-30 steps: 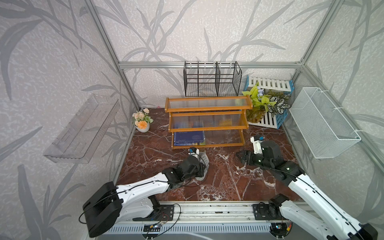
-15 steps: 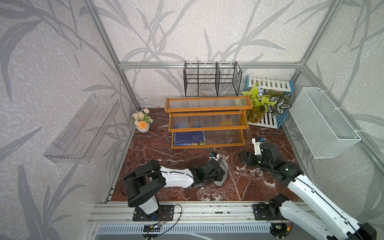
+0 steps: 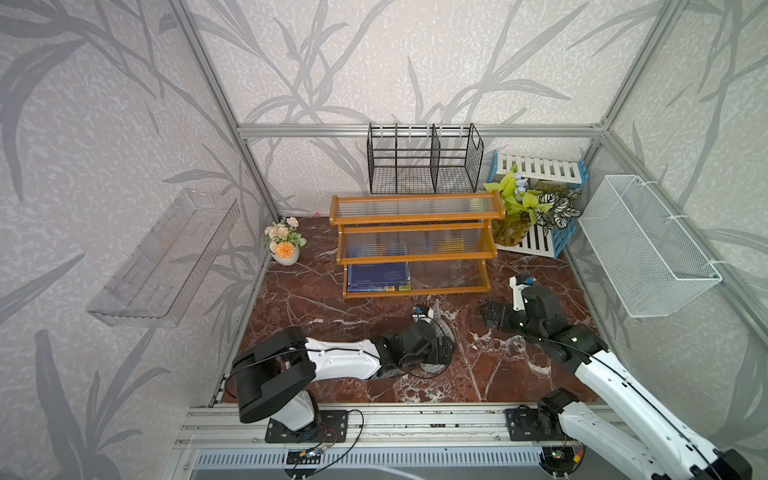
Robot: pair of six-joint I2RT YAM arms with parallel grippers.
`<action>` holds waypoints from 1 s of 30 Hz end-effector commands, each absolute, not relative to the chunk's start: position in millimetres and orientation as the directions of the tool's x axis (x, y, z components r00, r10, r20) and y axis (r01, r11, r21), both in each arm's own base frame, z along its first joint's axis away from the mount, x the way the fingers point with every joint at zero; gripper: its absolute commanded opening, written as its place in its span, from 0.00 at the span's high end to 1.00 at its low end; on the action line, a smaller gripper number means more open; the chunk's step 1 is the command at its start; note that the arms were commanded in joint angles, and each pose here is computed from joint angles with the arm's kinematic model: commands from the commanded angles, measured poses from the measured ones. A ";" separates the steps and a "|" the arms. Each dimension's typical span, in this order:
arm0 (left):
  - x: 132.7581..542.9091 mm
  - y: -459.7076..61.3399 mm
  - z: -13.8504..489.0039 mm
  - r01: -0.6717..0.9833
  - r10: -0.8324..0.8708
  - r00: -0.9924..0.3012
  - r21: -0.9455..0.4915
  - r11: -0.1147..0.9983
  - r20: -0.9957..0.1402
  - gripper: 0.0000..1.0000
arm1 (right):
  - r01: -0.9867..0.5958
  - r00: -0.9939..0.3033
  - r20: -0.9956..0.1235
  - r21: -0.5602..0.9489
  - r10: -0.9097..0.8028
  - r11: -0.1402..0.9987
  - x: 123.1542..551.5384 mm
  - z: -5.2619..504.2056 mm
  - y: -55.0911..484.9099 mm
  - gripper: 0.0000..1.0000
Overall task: Wipe the bookshelf clean with a cloth
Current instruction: Place the cleaning item at the center of the board, then reset both arms
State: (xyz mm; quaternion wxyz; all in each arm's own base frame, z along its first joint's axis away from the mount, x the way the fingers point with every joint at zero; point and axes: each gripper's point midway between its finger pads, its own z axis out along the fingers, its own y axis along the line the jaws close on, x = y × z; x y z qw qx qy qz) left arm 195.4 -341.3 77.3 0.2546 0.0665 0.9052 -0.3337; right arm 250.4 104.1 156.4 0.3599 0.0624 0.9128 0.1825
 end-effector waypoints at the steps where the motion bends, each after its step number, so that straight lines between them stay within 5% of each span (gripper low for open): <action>1: 206.5 -314.8 108.2 0.298 -0.072 -0.813 -0.520 0.800 -0.578 0.00 | 0.031 -0.705 -0.658 0.346 0.266 0.938 252.0 159.4 83.0 0.01; 6: 248.5 -241.7 152.9 0.191 -0.196 -0.705 -0.449 0.873 -0.682 0.00 | 0.193 -0.604 -0.699 0.337 0.382 0.922 269.4 171.5 30.0 0.01; 11: 299.7 -121.2 166.6 -0.095 -0.348 -0.501 -0.349 0.932 -0.793 0.00 | 0.388 -0.464 -0.768 0.272 0.441 0.881 285.7 172.1 -33.5 0.01; 16: 330.2 -49.0 187.2 -0.249 -0.289 -0.296 -0.219 0.943 -0.910 0.00 | 0.493 -0.312 -0.873 0.188 0.374 0.849 312.1 169.5 -76.0 0.01; 20: 345.5 -17.8 191.2 -0.346 -0.148 -0.231 -0.061 0.936 -0.962 0.00 | 0.509 -0.328 -0.893 0.108 0.309 0.854 335.7 148.1 -85.7 0.01; 26: 350.0 44.5 161.1 -0.499 -0.189 -0.171 -0.081 0.863 -0.967 0.00 | 0.477 -0.239 -0.938 0.111 0.250 0.872 353.2 124.7 -87.3 0.01; 30: 356.0 48.6 168.1 -0.466 -0.066 -0.146 0.009 0.885 -0.987 0.00 | 0.396 -0.167 -0.955 0.162 0.244 0.904 354.9 119.8 -76.8 0.01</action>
